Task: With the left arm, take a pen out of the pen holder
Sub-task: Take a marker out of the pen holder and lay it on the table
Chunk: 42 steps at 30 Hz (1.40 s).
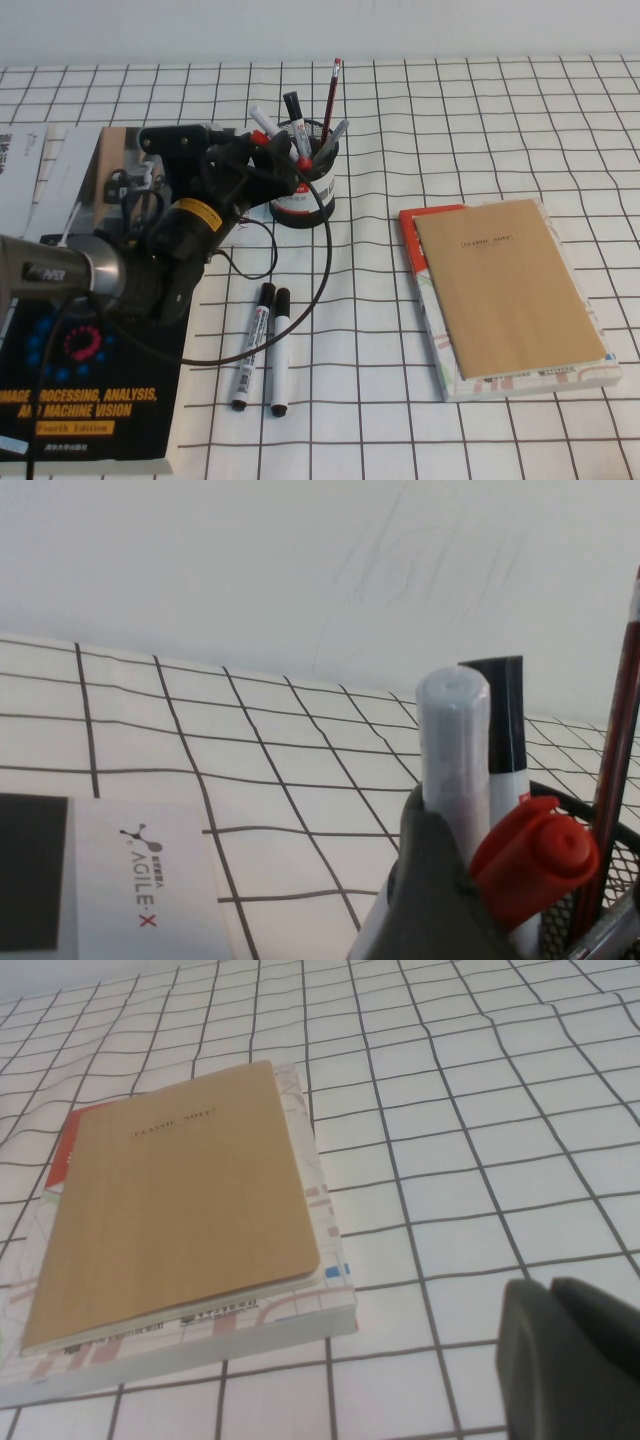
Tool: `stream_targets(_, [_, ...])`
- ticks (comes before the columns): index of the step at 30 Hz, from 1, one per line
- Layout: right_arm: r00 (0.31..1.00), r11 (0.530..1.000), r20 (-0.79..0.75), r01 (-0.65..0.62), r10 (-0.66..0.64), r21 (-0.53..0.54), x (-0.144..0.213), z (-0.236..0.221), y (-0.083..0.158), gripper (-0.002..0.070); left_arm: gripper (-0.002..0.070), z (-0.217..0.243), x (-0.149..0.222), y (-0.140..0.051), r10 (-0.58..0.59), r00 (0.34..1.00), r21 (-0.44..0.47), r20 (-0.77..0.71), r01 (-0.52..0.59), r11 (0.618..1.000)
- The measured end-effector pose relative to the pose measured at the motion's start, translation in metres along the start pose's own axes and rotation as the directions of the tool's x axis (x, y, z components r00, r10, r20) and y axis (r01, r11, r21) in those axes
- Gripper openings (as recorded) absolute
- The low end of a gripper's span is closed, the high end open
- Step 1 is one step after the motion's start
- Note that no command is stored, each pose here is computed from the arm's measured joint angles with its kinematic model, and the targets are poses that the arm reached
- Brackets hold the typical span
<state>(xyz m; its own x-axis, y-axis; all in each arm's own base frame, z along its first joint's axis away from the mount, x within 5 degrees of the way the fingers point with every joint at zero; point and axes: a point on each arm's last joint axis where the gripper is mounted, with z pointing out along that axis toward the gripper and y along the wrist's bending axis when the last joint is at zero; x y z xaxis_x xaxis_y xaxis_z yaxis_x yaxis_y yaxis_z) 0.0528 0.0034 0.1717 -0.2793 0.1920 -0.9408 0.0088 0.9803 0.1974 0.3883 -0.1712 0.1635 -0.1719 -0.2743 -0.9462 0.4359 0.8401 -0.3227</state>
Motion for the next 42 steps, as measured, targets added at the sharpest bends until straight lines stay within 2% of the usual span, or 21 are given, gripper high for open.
stream_targets(4, [1.0,1.0,0.0,0.0,0.0,0.0,0.0,0.0,0.0,-0.0017,0.033,0.001,0.002,0.001,0.0,1.0,-0.001,-0.002,0.0,1.0])
stream_targets(9, [1.0,1.0,0.0,0.0,0.0,0.0,0.0,0.0,0.0,-0.0016,0.0176,0.002,0.002,0.001,-0.003,1.0,-0.003,-0.001,0.003,1.0])
stream_targets(13, [1.0,1.0,0.0,0.0,0.0,0.0,0.0,0.0,0.0,-0.0017,0.0085,0.002,0.001,0.001,-0.005,1.0,-0.006,0.001,0.005,1.0])
stream_targets(22, [1.0,1.0,0.0,0.0,0.0,0.0,0.0,0.0,0.0,-0.0016,0.0076,0.001,-0.002,0.0,0.004,1.0,0.001,0.007,-0.004,1.0])
stream_targets(30, [1.0,1.0,0.0,0.0,0.0,0.0,0.0,0.0,0.0,-0.0016,0.0075,-0.003,-0.025,-0.004,0.05,0.997,0.034,0.052,-0.051,0.998])
stream_targets(37, [1.0,1.0,0.0,0.0,0.0,0.0,0.0,0.0,0.0,-0.0016,0.0073,-0.01,-0.047,-0.015,0.137,0.99,0.088,0.043,-0.14,0.986])
stream_targets(42, [1.0,1.0,0.0,0.0,0.0,0.0,0.0,0.0,0.0,-0.0017,0.0071,-0.022,-0.072,-0.022,0.257,0.966,0.094,-0.033,-0.253,0.963])
